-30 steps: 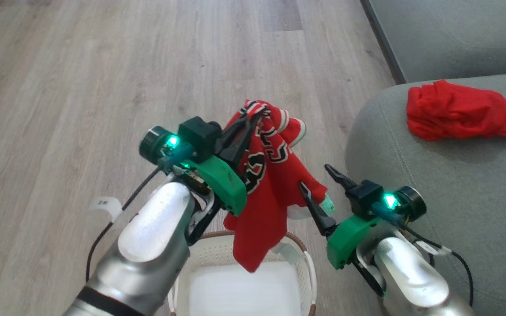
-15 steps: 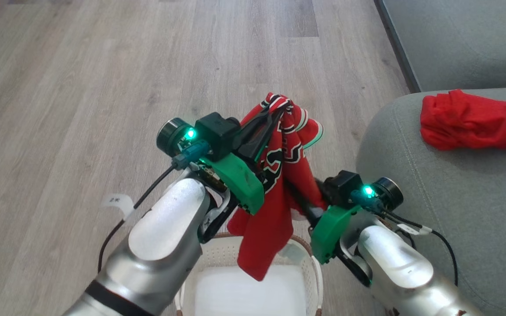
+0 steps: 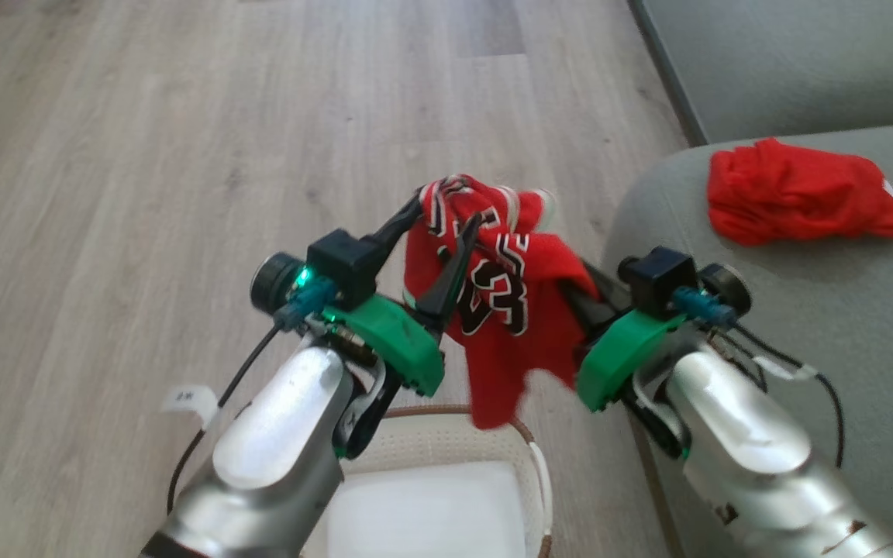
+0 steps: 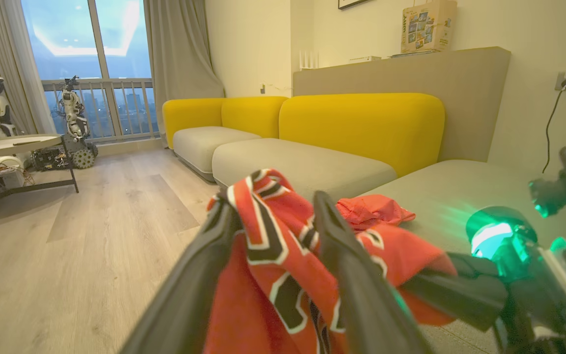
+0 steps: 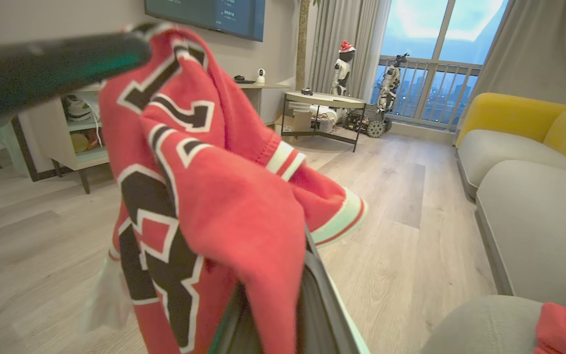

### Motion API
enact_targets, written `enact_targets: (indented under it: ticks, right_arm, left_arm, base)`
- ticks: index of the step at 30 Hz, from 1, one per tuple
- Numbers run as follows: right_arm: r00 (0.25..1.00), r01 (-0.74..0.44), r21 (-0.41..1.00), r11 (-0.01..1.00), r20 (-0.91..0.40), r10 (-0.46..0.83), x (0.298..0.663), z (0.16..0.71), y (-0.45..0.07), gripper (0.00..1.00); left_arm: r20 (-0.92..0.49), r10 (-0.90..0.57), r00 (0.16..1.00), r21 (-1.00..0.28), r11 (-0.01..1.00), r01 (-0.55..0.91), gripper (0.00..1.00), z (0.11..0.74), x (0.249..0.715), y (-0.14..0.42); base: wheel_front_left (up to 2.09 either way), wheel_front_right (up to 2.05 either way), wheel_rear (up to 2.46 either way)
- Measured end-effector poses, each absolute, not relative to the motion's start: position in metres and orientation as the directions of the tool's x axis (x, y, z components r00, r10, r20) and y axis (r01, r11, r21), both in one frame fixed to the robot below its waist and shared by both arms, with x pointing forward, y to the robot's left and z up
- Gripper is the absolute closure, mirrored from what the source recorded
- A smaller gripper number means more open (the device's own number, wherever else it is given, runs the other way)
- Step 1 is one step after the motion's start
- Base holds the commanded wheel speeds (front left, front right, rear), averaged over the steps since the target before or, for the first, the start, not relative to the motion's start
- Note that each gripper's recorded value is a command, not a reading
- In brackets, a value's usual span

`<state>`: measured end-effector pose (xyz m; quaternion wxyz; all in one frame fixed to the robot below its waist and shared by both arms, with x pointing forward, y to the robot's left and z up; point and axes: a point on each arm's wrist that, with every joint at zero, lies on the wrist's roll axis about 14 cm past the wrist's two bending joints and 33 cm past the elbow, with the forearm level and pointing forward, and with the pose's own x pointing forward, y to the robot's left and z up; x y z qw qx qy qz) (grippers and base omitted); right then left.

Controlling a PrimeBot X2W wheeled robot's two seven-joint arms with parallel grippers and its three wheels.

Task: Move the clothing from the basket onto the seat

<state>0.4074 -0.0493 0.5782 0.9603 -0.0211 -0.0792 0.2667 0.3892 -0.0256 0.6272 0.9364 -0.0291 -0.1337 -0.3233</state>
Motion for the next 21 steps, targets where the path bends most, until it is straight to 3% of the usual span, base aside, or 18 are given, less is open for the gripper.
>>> enact_targets:
  ticks: [9, 21]
  right_arm:
    - [0.913, -0.364, -0.089, 0.927, 0.166, 0.374, 0.411, 0.587, -0.118, 1.00]
    - [0.973, -0.098, -0.126, 0.987, 0.197, 0.122, 0.392, 0.603, -0.234, 1.00]
  left_arm:
    - [0.200, -0.624, 0.755, -0.019, 0.768, 0.640, 0.00, 0.592, 0.386, -0.047]
    - [0.119, -0.742, 0.660, -0.066, 0.657, 0.751, 0.00, 0.555, 0.366, -0.105]
  base:
    - [0.00, 0.00, 0.00]
    - [0.00, 0.00, 0.00]
